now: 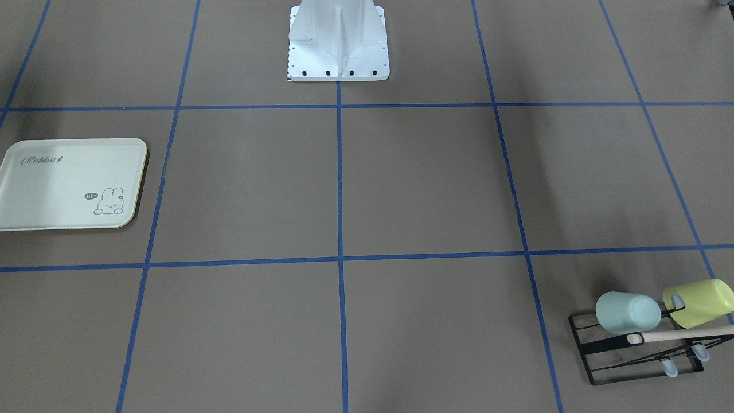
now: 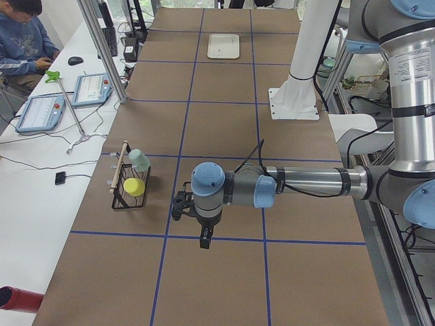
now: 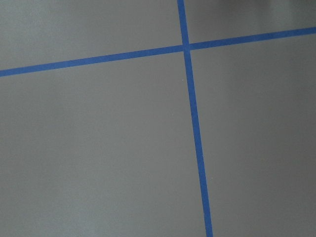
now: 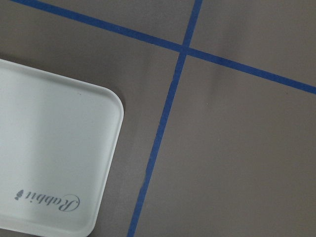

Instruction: Left arm grabs green cup and hands to right arm on tray

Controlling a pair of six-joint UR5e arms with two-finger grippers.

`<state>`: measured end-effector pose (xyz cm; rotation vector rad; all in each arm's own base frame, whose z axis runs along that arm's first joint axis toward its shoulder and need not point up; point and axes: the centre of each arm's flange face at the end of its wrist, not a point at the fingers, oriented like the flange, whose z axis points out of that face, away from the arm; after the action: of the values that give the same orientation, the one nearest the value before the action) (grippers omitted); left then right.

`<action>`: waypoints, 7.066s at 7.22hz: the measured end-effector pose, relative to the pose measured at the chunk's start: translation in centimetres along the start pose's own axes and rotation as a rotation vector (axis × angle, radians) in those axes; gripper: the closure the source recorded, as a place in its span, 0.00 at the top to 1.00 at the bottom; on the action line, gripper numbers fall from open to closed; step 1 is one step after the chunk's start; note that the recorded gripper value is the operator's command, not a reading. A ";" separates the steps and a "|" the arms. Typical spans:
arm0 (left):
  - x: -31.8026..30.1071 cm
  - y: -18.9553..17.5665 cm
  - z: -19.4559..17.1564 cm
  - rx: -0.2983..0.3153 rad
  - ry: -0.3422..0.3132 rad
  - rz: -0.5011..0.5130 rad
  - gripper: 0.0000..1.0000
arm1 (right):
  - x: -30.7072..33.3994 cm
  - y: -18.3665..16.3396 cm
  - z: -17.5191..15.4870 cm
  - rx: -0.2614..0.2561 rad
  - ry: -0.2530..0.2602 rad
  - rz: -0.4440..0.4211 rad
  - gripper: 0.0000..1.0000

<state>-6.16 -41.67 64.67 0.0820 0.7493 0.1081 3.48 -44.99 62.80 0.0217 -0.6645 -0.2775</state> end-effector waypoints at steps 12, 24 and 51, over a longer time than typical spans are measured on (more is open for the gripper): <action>5.7 -12.4 -7.0 0.337 -0.027 0.307 1.00 | -6.8 -7.5 -5.9 0.419 0.046 -0.285 1.00; 28.7 -31.5 3.4 0.372 0.094 0.108 1.00 | -32.2 -17.3 -6.4 0.481 -0.179 -0.150 1.00; 41.2 -20.0 -19.0 0.445 0.601 -0.143 0.00 | -49.3 -14.6 -10.8 0.873 -0.840 0.137 1.00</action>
<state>12.19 -55.57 20.71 0.4325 1.3681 -0.1820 -30.60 -46.87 22.83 0.7243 -1.5760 0.1774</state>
